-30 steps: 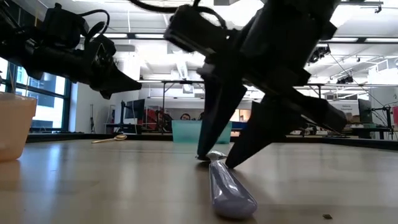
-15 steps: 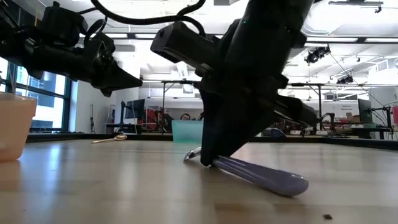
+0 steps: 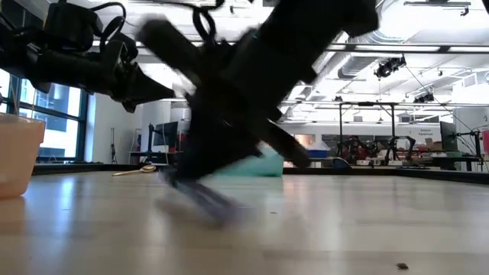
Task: Sort silverware by color (type)
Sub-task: Put the purple spoon into the orange bin, then put the gold spoon into the pink bin
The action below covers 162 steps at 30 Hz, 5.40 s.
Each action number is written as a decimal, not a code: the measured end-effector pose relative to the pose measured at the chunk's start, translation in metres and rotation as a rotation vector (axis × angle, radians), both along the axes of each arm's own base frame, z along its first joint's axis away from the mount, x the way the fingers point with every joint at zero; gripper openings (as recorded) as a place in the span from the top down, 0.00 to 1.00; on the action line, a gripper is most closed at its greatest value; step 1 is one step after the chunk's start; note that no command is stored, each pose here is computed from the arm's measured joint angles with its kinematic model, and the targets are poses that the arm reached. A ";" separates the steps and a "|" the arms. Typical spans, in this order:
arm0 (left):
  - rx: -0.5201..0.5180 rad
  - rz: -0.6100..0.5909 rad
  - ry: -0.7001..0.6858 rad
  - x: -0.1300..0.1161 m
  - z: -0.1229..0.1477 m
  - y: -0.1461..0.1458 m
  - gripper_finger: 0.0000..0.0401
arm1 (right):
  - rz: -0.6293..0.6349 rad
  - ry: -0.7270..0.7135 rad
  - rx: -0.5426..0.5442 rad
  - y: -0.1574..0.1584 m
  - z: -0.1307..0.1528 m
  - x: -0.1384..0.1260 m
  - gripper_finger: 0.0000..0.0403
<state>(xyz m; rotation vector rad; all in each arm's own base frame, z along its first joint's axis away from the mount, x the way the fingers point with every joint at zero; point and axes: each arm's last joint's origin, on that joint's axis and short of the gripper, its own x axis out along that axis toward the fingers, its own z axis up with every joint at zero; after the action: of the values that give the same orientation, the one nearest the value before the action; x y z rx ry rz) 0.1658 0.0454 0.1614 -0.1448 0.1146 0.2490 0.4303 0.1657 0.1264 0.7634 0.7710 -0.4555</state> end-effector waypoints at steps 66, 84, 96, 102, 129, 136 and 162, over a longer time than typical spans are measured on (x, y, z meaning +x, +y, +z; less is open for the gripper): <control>-0.255 0.435 0.328 -0.020 -0.023 0.039 1.00 | 0.565 -0.522 -0.335 -0.098 0.032 0.076 1.00; -0.370 0.864 0.595 -0.034 -0.035 0.078 0.70 | 0.351 -0.409 -0.462 -0.146 0.061 -0.061 1.00; -0.353 0.912 0.606 -0.019 -0.055 0.100 0.72 | 0.304 -0.388 -0.439 -0.145 0.055 -0.088 1.00; -0.380 0.866 0.669 -0.014 -0.057 0.102 0.75 | 0.315 -0.383 -0.437 -0.142 0.055 -0.088 1.00; -0.382 0.401 0.729 0.011 -0.045 0.050 0.99 | 0.361 -0.276 -0.492 -0.105 0.057 -0.116 1.00; -0.394 0.207 0.430 0.033 -0.012 0.023 1.00 | 0.263 -0.582 -0.444 -0.111 0.035 -0.124 1.00; -0.221 -0.157 -0.171 0.064 0.050 -0.045 1.00 | 0.067 -0.840 -0.610 -0.152 0.110 -0.067 0.62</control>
<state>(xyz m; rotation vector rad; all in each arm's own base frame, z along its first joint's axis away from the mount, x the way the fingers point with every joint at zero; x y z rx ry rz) 0.2296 0.0000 0.2115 -0.3747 -0.0173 0.0655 0.3637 0.0138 0.2367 0.2915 -0.1394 -0.2444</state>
